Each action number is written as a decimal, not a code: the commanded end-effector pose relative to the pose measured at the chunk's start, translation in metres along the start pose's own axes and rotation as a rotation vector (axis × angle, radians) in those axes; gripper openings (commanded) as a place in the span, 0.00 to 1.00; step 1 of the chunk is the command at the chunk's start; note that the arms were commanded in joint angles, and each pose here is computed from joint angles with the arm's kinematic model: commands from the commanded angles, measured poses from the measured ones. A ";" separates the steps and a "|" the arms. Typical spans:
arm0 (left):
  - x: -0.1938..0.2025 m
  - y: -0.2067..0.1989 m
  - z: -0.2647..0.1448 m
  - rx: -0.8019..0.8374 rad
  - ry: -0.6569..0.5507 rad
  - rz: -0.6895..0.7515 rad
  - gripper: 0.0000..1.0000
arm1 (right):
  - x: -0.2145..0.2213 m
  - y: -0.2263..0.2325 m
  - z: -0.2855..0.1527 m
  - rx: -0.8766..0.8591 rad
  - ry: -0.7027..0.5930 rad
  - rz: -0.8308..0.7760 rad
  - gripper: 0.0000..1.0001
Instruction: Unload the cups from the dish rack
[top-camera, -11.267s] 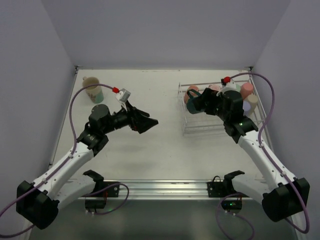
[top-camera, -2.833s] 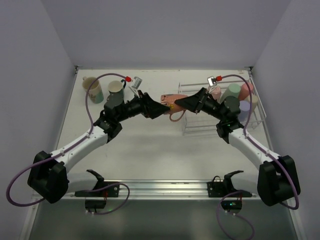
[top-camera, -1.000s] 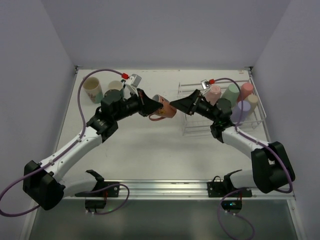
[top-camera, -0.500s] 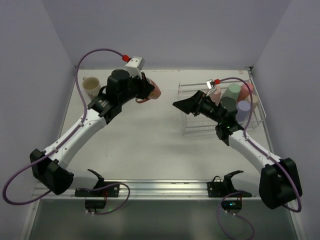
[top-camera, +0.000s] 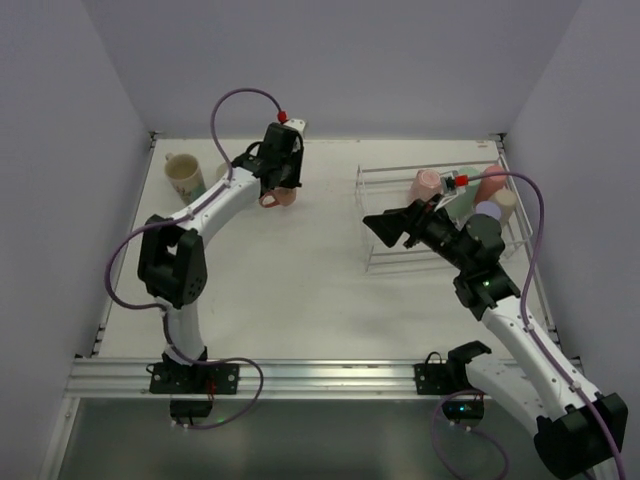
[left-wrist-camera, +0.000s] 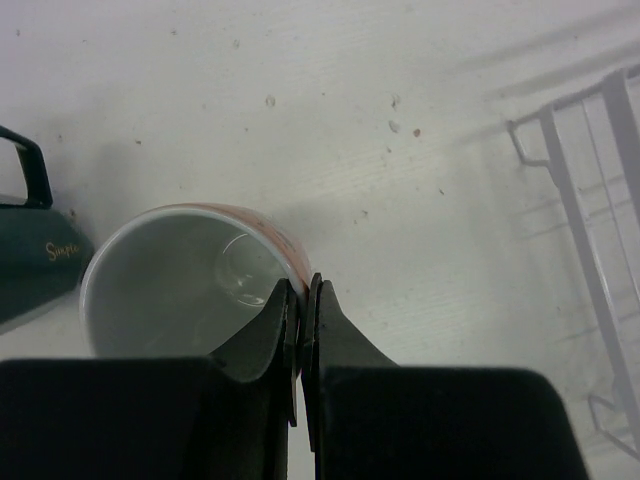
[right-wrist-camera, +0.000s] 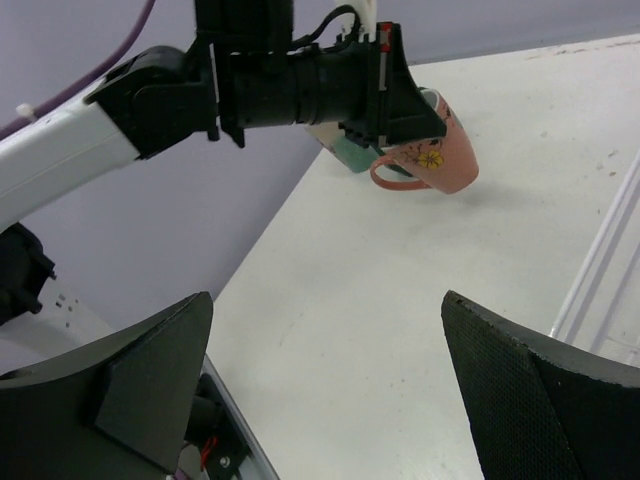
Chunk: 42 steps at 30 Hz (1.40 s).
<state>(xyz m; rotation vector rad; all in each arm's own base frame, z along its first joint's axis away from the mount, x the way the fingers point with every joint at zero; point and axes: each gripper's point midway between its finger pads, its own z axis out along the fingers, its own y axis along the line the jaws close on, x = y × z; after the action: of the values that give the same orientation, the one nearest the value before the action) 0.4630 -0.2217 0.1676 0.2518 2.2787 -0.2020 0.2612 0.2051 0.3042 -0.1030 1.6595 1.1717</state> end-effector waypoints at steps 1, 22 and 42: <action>-0.057 0.012 0.003 0.003 -0.130 -0.015 0.00 | 0.007 -0.008 -0.007 0.045 0.014 -0.040 0.99; -0.026 0.031 0.073 -0.041 0.007 0.009 0.13 | 0.010 -0.018 -0.012 0.097 0.018 -0.072 0.99; -0.124 -0.032 -0.078 0.314 -0.313 -0.025 0.88 | -0.033 -0.104 -0.013 0.610 -0.019 -0.203 0.93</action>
<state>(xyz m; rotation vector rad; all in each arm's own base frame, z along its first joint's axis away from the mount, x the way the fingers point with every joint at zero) 0.5140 -0.2223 0.2185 0.2611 2.1655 -0.3206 0.3065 0.1567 0.2470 0.0550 1.8926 0.6942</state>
